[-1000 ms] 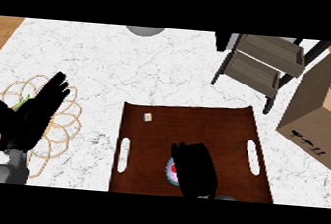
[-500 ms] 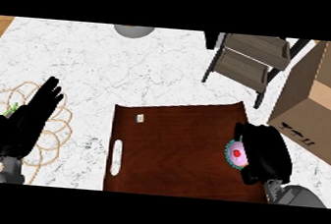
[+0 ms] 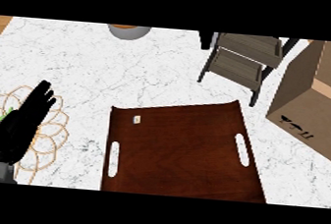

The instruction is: Pick the cupcake from the tray and place it in the tiered basket

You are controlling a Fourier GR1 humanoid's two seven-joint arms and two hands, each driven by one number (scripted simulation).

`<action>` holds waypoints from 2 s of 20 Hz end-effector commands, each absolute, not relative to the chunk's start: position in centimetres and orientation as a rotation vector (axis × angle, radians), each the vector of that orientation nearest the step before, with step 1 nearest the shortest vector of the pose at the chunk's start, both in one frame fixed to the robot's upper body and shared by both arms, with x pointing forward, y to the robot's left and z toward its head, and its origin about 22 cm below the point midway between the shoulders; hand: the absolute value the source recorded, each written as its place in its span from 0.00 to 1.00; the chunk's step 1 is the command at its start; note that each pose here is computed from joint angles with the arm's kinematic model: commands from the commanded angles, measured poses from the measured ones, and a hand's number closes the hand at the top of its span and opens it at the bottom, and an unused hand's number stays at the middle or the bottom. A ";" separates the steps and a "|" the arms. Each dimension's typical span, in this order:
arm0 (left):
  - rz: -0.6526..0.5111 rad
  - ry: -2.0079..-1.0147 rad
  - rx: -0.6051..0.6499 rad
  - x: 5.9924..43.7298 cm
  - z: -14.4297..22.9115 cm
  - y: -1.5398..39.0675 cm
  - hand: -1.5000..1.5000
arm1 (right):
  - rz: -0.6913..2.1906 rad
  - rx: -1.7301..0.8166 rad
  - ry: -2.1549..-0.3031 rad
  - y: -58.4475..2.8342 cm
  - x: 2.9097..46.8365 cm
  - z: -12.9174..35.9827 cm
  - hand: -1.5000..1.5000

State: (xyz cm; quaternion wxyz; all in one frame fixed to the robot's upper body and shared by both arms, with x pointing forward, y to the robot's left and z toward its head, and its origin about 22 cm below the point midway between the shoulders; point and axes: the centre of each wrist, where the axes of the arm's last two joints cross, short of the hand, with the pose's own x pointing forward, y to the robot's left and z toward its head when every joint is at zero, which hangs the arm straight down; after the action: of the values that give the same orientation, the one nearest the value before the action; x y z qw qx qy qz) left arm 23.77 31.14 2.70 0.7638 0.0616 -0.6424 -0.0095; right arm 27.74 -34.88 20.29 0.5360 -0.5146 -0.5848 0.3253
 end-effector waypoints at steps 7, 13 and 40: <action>-0.067 -1.416 0.099 25.3 3.3 30.0 0.50 | 0.560 -1.049 -1.734 -45.6 22.8 34.2 1.00; -0.088 -1.417 0.071 25.6 3.2 27.1 0.50 | 0.627 -0.968 -1.680 -41.6 23.8 38.6 1.00; -0.096 -1.421 0.069 26.3 3.1 28.6 0.50 | 0.633 -0.898 -1.536 -27.7 37.9 37.7 1.00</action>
State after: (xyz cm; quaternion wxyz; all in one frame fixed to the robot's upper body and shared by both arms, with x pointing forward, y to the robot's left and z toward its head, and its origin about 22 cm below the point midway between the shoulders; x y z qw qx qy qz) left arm 26.32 28.69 3.15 0.7570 0.0309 -0.6510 -0.0465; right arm 35.92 -28.01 39.00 0.5838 -0.3842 -0.6631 0.2680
